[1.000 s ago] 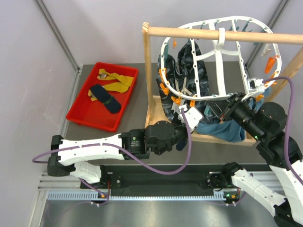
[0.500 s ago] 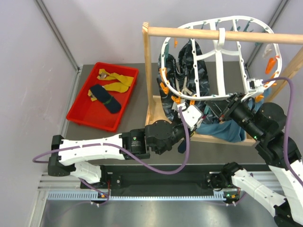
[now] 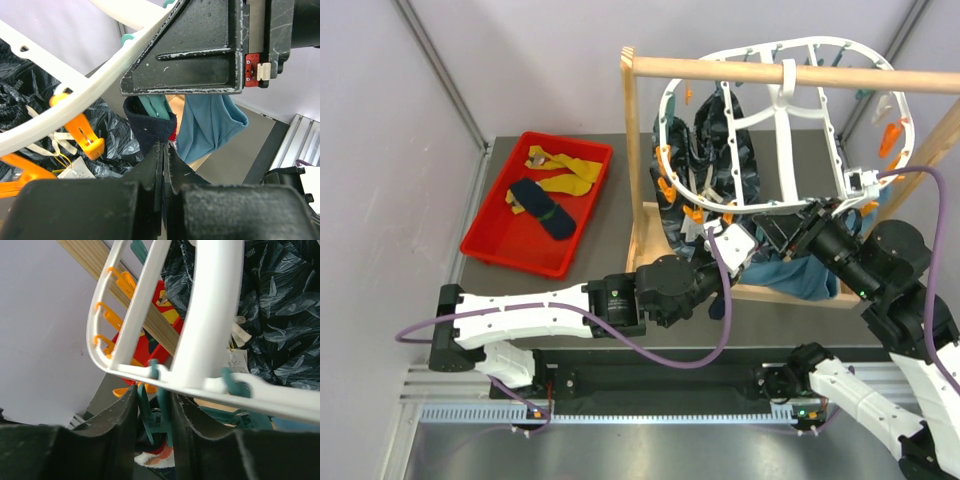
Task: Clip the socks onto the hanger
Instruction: Clamp the sock onto the hanger.
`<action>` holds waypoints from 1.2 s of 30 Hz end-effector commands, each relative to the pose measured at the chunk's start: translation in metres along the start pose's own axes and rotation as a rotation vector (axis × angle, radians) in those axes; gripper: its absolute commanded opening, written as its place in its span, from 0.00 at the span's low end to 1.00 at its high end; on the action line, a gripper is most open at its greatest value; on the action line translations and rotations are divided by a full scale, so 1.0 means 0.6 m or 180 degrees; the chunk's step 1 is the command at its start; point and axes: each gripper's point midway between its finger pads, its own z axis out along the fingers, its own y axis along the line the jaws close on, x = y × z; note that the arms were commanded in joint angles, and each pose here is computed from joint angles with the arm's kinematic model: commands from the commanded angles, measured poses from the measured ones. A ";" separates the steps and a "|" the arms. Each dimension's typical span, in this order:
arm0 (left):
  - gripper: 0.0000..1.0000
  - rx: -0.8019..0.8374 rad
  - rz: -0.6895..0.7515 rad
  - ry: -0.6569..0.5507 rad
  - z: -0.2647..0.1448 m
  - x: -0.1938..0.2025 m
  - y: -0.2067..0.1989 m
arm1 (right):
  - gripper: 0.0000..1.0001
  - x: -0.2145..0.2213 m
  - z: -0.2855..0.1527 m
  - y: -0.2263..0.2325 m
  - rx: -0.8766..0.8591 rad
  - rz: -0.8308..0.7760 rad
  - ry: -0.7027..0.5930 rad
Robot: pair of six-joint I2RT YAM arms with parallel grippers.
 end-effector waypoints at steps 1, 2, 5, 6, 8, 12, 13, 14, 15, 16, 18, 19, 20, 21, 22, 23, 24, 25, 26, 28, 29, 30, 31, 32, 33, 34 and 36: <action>0.00 -0.0035 -0.0173 -0.0317 -0.002 -0.066 0.004 | 0.31 0.010 -0.003 0.000 -0.0015 -0.0003 0.0075; 0.00 -0.0035 -0.0171 -0.0313 -0.001 -0.065 0.003 | 0.32 0.010 -0.003 0.000 -0.0019 -0.0004 0.0077; 0.00 -0.0030 -0.0180 -0.0314 -0.003 -0.065 0.004 | 0.40 0.005 -0.006 0.002 -0.0019 -0.0019 0.0060; 0.00 -0.0040 -0.0176 -0.0313 -0.002 -0.064 0.005 | 0.42 0.006 -0.006 0.002 -0.0011 -0.0018 0.0072; 0.00 -0.0055 -0.0188 -0.0328 -0.005 -0.068 0.007 | 0.44 0.002 -0.009 0.004 -0.0022 -0.0034 0.0056; 0.13 0.0002 -0.0207 -0.0354 -0.008 -0.073 0.004 | 0.49 0.003 -0.015 0.004 -0.0012 -0.0038 0.0061; 0.20 0.0022 -0.0198 -0.0343 -0.009 -0.069 0.003 | 0.50 0.001 -0.019 0.004 -0.0016 -0.0039 0.0046; 0.25 0.0051 -0.0221 -0.0371 -0.014 -0.074 0.004 | 0.50 0.001 -0.021 0.004 -0.0012 -0.0049 0.0044; 0.30 0.0105 -0.0218 -0.0367 -0.017 -0.072 0.000 | 0.52 0.002 -0.025 0.002 0.0008 -0.0058 0.0048; 0.37 0.0139 -0.0226 -0.0369 -0.025 -0.071 0.001 | 0.55 -0.001 -0.031 0.002 0.0012 -0.0069 0.0028; 0.39 0.0161 -0.0256 -0.0366 -0.034 -0.068 0.004 | 0.60 0.003 -0.039 -0.004 0.0060 -0.0120 0.0049; 0.41 0.0157 -0.0281 -0.0374 -0.044 -0.066 0.010 | 0.66 0.000 -0.045 -0.002 0.0043 -0.0150 0.0031; 0.41 0.0154 -0.0315 -0.0373 -0.050 -0.067 0.014 | 0.70 0.001 -0.050 -0.002 0.0032 -0.0223 0.0033; 0.41 0.0143 -0.0306 -0.0321 -0.056 -0.061 0.018 | 0.78 0.005 -0.053 -0.003 0.0017 -0.0266 0.0064; 0.41 0.0115 -0.0339 -0.0323 -0.070 -0.062 0.029 | 0.81 0.006 -0.060 -0.004 0.0002 -0.0316 0.0051; 0.41 0.0101 -0.0333 -0.0309 -0.078 -0.060 0.035 | 0.83 0.009 -0.064 -0.006 -0.0009 -0.0413 0.0062; 0.41 0.0101 -0.0420 -0.0291 -0.086 -0.057 0.038 | 0.86 0.015 -0.067 -0.005 -0.0060 -0.0471 0.0101; 0.41 0.0096 -0.0454 -0.0315 -0.102 -0.056 0.049 | 0.87 0.020 -0.072 -0.006 -0.0087 -0.0515 0.0105; 0.42 0.0098 -0.0496 -0.0328 -0.111 -0.055 0.054 | 0.89 0.024 -0.074 -0.008 -0.0097 -0.0592 0.0119; 0.43 0.0095 -0.0533 -0.0340 -0.129 -0.048 0.064 | 0.93 0.032 -0.080 -0.007 -0.0163 -0.0664 0.0163; 0.43 0.0101 -0.0569 -0.0344 -0.134 -0.047 0.066 | 0.95 0.037 -0.080 -0.010 -0.0172 -0.0744 0.0191; 0.45 0.0131 -0.0573 -0.0327 -0.137 -0.039 0.064 | 0.99 0.040 -0.083 -0.013 -0.0155 -0.0771 0.0214; 0.45 0.0156 -0.0608 -0.0374 -0.145 -0.045 0.067 | 1.00 0.041 -0.086 -0.016 -0.0141 -0.0800 0.0212; 0.47 0.0192 -0.0633 -0.0396 -0.148 -0.046 0.065 | 1.00 0.042 -0.087 -0.021 -0.0104 -0.0851 0.0224; 0.49 0.0274 -0.0626 -0.0385 -0.148 -0.039 0.057 | 1.00 0.046 -0.089 -0.028 -0.0049 -0.0877 0.0261; 0.51 0.0329 -0.0657 -0.0441 -0.151 -0.046 0.053 | 1.00 0.046 -0.091 -0.031 -0.0024 -0.0919 0.0271; 0.56 0.0476 -0.0672 -0.0475 -0.152 -0.047 0.039 | 1.00 0.048 -0.094 -0.039 0.0050 -0.0941 0.0306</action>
